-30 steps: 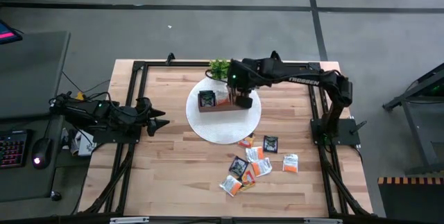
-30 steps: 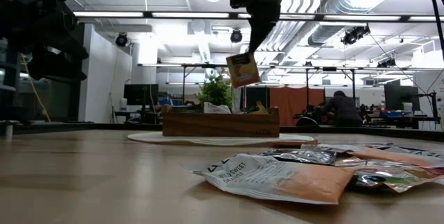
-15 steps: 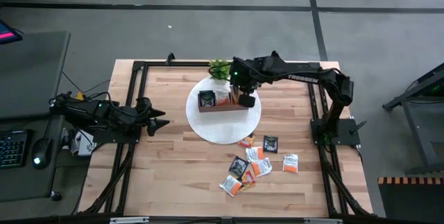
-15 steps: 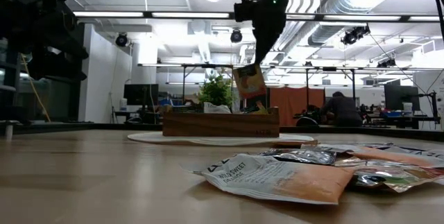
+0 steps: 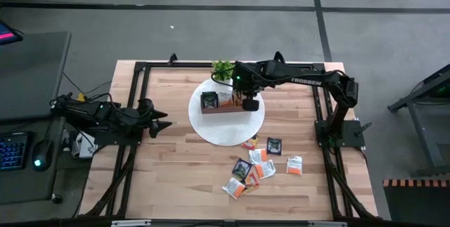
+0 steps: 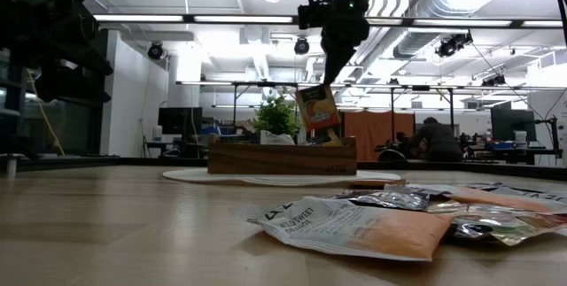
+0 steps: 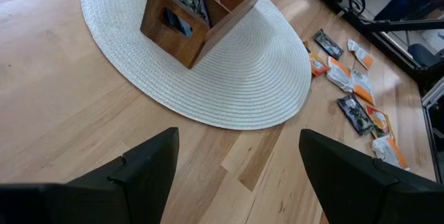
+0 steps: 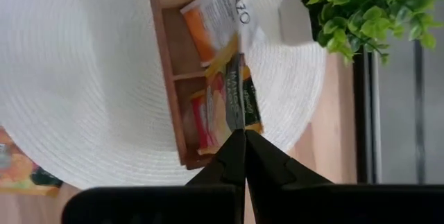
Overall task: Pick & Place Tea
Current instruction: Put the orange tea bag into the right section of the wooden organizer
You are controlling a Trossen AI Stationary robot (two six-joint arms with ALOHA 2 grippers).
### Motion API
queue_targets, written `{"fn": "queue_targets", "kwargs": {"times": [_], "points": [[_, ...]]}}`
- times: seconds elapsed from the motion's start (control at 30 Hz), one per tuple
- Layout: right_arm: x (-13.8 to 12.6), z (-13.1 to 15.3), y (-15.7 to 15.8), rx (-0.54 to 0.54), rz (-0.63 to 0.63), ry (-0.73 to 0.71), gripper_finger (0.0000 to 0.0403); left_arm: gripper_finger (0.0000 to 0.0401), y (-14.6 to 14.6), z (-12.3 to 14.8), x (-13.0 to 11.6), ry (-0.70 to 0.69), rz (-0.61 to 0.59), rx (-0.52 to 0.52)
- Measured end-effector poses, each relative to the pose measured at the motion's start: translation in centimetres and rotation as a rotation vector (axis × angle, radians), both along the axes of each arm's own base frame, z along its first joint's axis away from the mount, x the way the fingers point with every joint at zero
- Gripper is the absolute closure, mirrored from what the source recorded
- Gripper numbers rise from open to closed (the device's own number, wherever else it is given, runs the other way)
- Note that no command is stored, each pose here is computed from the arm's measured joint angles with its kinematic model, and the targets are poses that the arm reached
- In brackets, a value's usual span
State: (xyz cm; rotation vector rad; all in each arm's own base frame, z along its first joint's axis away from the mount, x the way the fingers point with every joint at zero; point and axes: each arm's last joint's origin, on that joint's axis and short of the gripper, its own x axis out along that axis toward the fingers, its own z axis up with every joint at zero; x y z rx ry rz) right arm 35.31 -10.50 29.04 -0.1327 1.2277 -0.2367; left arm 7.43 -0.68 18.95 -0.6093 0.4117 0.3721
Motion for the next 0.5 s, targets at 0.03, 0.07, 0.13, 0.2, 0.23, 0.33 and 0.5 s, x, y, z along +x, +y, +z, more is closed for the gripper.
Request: {"fn": "queue_targets", "kwargs": {"times": [0.03,0.07,0.13,0.2,0.23,0.33,0.5], "points": [[-0.04,0.0,-0.1,-0.011,0.002,0.005,0.0403,0.0105,0.0,0.0,0.0,0.0,0.0,0.0],[-0.08,-0.01,-0.21,-0.015,0.006,0.009,0.0403,0.0105,0.0,0.0,0.0,0.0,0.0,0.0],[-0.16,0.01,-0.54,-0.018,0.012,0.011,0.0403,0.0105,0.0,0.0,0.0,0.0,0.0,0.0],[-0.25,0.0,-0.81,-0.012,0.012,0.01,0.0403,0.0105,0.0,0.0,0.0,0.0,0.0,0.0],[-0.28,0.0,-0.92,-0.011,0.015,0.01,0.0403,0.0105,0.0,0.0,0.0,0.0,0.0,0.0],[-0.3,0.0,-0.98,-0.016,0.033,0.015,0.0403,0.0105,0.0,0.0,0.0,0.0,-0.001,0.0],[-0.31,-0.91,-1.04,-0.012,0.052,0.004,0.0403,0.0105,0.0,0.0,0.0,0.0,-0.001,-0.001]]}}
